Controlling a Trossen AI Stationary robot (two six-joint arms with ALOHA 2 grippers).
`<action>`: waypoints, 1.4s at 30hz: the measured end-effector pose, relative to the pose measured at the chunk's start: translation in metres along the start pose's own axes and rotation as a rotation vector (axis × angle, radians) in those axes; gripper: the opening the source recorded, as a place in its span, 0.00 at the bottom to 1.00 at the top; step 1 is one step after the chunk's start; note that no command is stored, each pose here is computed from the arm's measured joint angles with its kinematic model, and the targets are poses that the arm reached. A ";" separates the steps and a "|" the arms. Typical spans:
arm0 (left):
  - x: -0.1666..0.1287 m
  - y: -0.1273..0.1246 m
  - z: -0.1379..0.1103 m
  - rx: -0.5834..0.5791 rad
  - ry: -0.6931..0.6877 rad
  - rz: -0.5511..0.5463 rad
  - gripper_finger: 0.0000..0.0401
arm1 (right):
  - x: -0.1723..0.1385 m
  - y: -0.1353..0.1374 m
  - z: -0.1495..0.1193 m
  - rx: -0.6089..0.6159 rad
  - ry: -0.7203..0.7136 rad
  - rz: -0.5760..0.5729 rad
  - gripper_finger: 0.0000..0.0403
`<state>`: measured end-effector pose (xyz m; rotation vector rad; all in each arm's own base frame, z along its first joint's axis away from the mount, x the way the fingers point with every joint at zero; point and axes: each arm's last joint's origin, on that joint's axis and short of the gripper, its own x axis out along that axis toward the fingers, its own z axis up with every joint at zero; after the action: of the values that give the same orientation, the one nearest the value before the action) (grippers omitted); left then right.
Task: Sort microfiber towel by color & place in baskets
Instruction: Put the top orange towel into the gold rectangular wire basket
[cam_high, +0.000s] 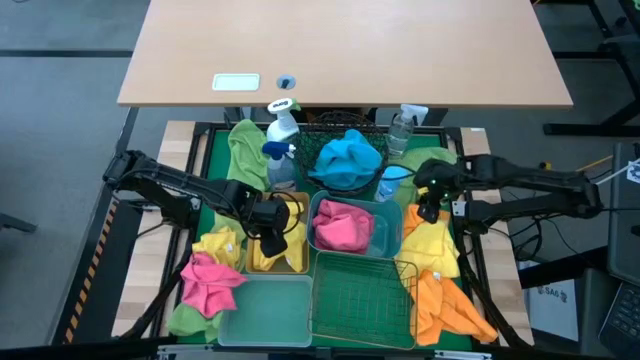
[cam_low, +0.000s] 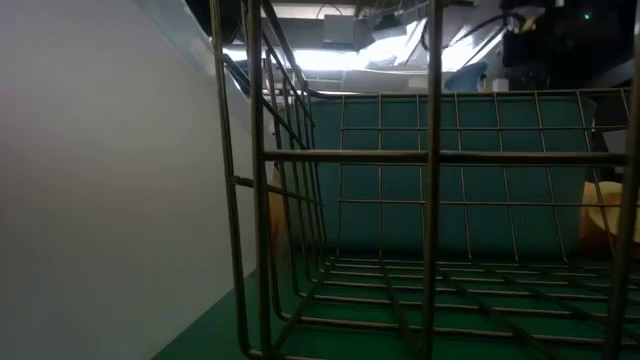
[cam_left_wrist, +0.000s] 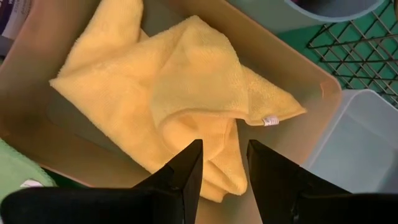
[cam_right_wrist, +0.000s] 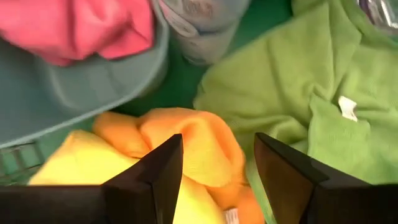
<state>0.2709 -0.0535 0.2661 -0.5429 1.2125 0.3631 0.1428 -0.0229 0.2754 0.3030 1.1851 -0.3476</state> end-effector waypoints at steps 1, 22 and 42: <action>0.000 0.000 0.000 0.000 0.000 0.000 0.30 | 0.004 -0.001 -0.002 0.003 0.013 -0.006 0.49; 0.000 0.000 0.000 0.000 -0.002 0.000 0.30 | 0.065 -0.003 -0.024 0.009 0.051 0.016 0.49; 0.000 0.000 0.000 -0.001 -0.002 0.000 0.30 | 0.058 0.000 -0.023 0.011 0.090 0.113 0.06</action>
<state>0.2711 -0.0535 0.2662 -0.5432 1.2108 0.3639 0.1432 -0.0194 0.2131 0.3970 1.2491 -0.2442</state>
